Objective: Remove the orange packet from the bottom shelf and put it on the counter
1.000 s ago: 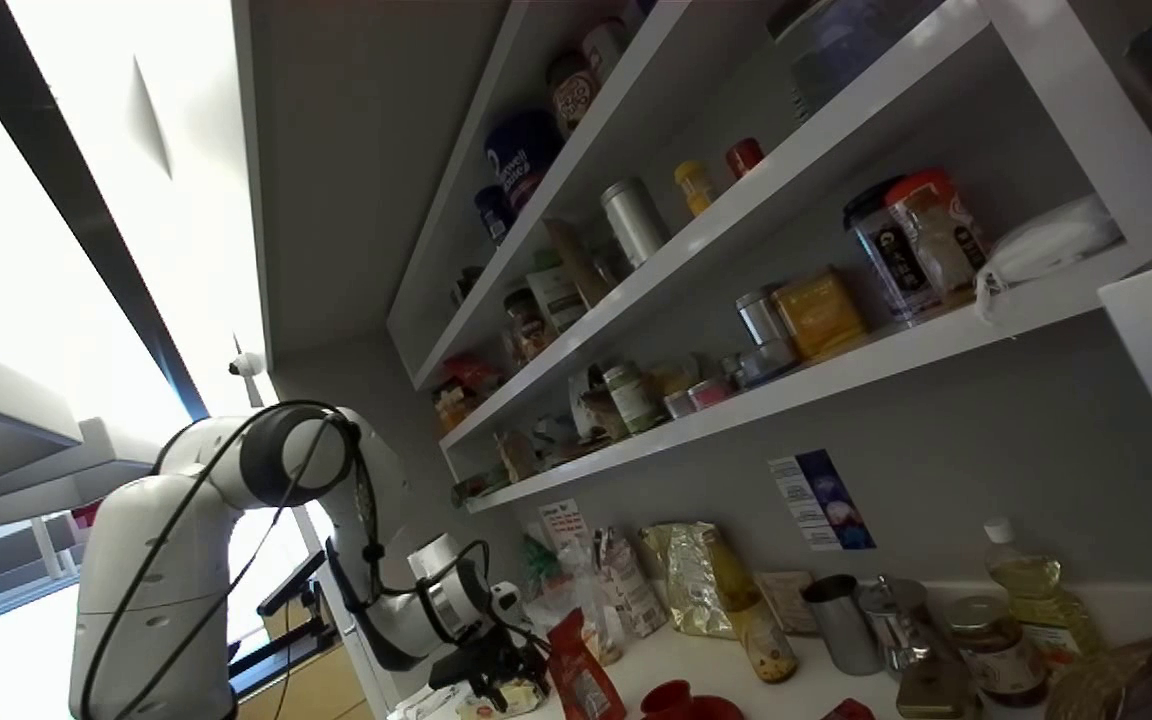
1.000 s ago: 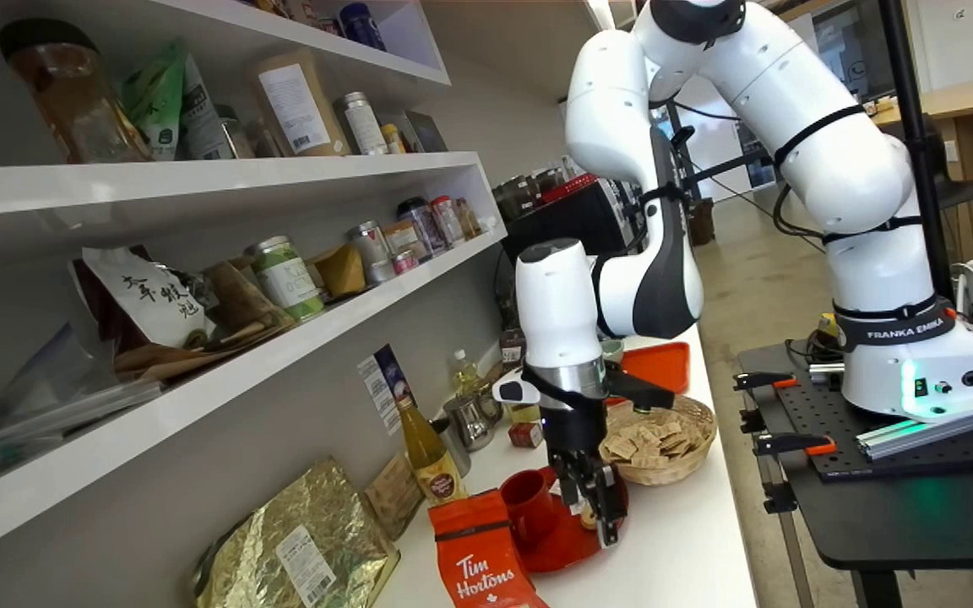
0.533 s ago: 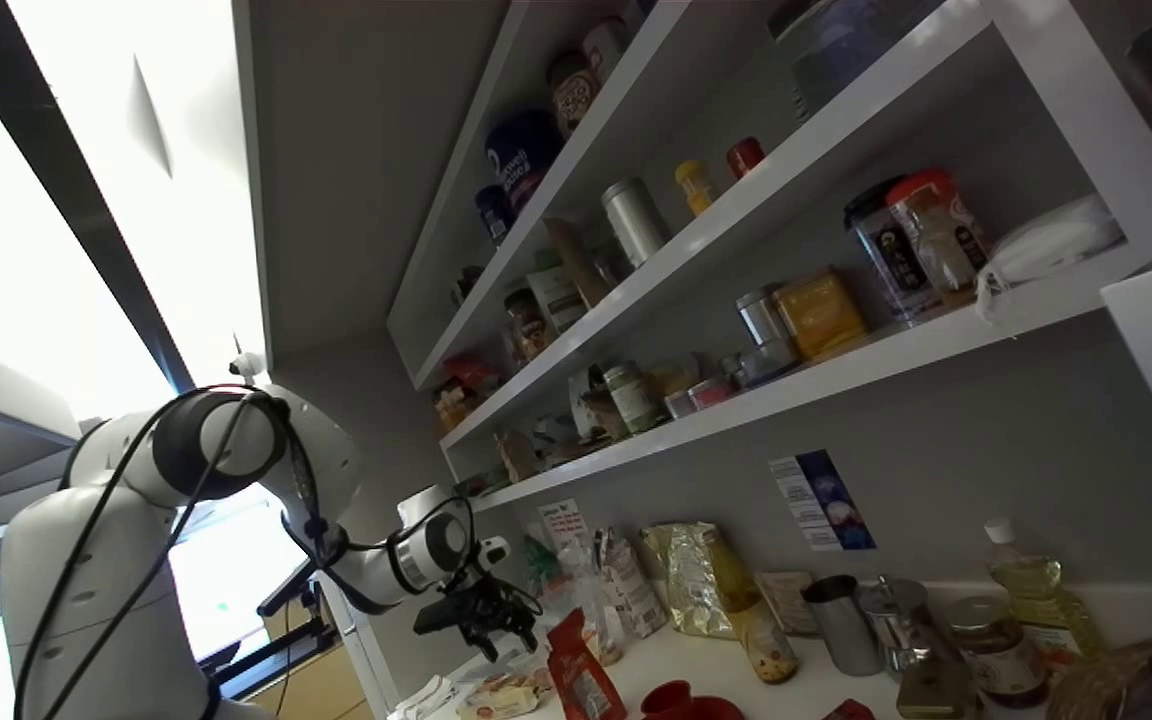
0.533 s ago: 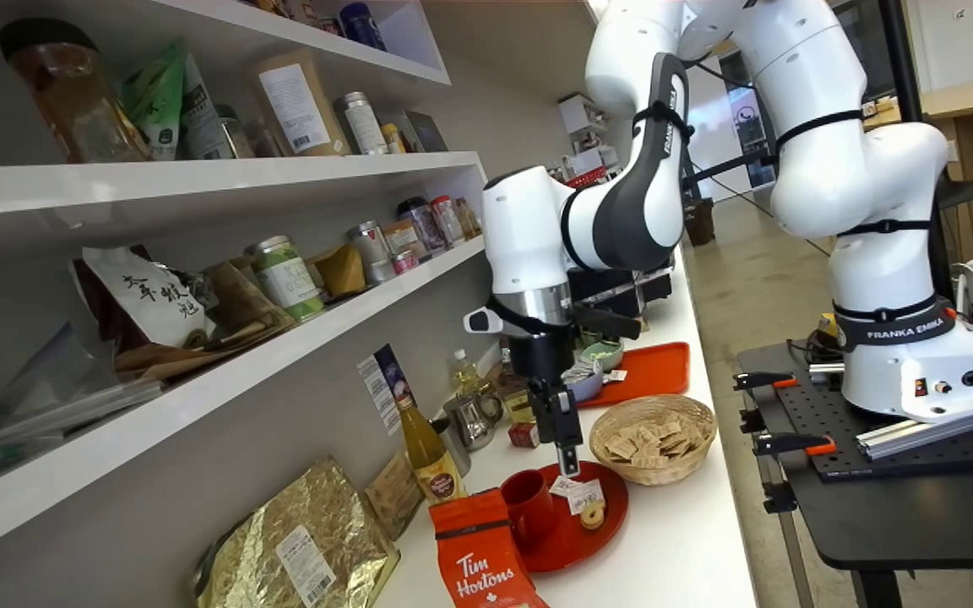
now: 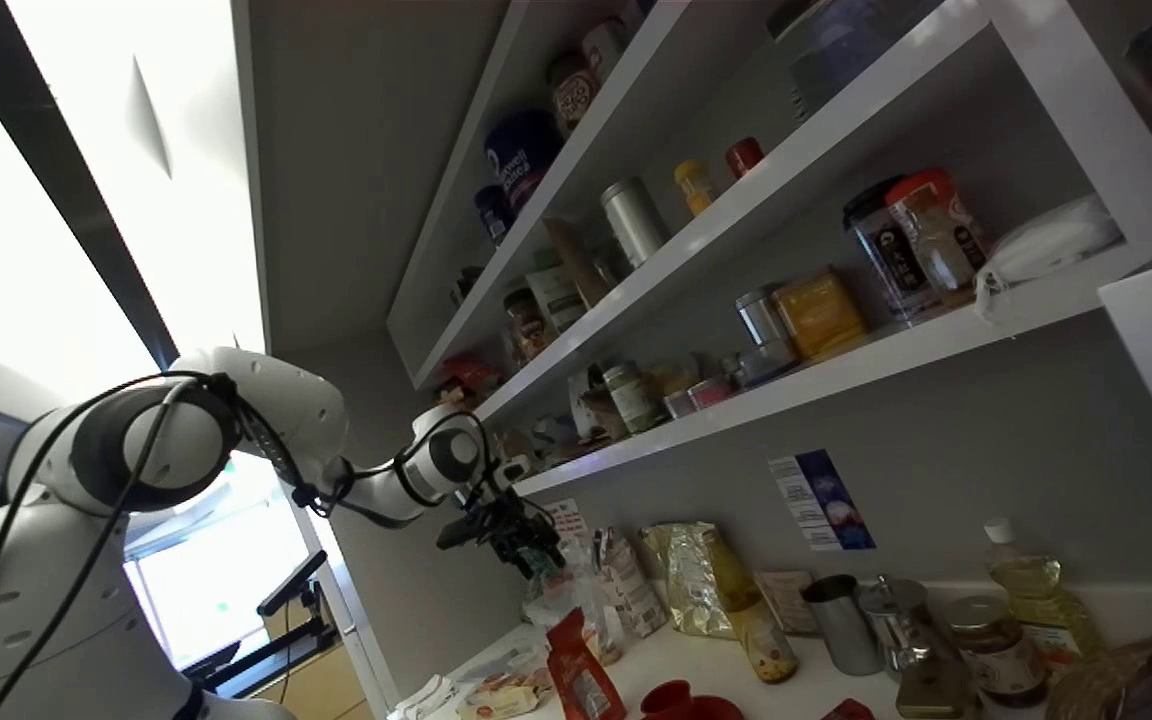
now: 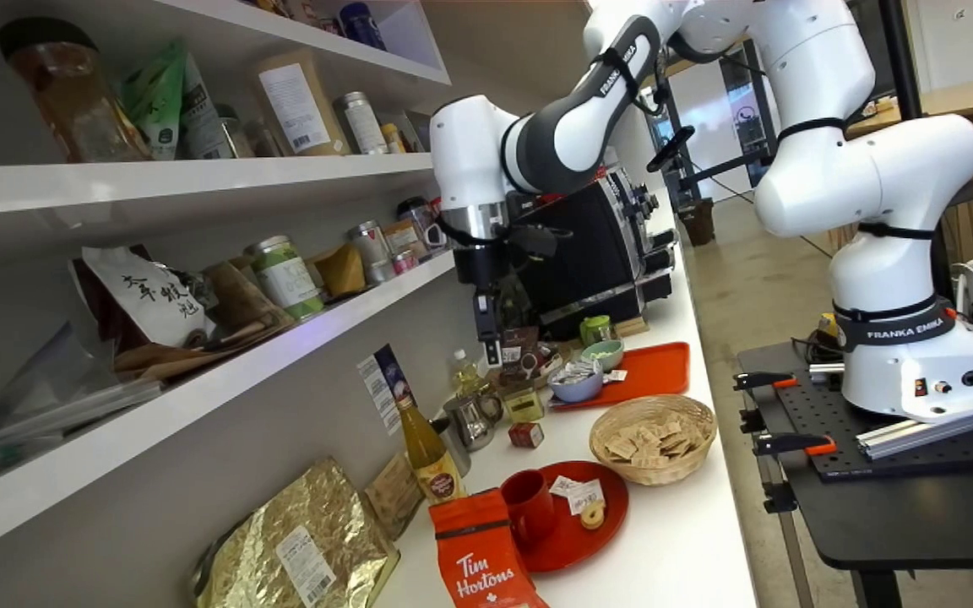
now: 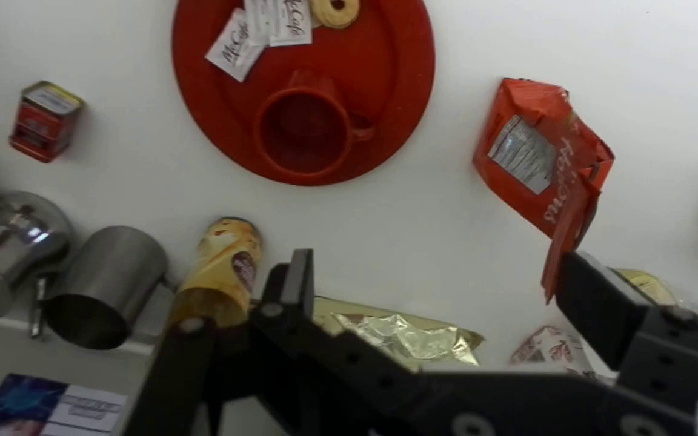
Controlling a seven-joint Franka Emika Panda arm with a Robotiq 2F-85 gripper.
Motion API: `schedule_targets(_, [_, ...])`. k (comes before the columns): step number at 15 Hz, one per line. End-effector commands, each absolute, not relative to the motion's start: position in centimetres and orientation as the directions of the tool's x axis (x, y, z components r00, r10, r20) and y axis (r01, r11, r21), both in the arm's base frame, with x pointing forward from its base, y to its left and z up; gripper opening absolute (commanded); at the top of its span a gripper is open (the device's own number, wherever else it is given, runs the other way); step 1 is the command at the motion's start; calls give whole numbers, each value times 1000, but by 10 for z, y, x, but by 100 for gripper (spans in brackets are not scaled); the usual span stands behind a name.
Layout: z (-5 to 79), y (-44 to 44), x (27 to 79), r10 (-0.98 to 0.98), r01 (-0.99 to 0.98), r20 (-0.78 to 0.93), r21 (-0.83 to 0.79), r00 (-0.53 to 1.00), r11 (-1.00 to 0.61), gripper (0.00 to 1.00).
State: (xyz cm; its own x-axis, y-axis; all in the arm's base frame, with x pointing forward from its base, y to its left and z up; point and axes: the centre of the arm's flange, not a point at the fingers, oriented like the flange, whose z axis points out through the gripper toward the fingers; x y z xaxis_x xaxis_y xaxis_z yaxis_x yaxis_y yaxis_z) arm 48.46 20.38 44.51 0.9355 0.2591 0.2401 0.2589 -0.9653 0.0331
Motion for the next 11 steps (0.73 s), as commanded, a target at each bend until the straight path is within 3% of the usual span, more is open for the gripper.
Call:
schedule_targets(1, [505,155,444,204,203,177,27,963,-979,100])
schedule_targets(3, [522,136,429,218,219,105,3,970,-976,100])
schedule_targets(4, [499,155,461,214,209,151,48,965,-977,100])
schedule_targets(11, [499,153,457,219,216,136,38,966,-976,100])
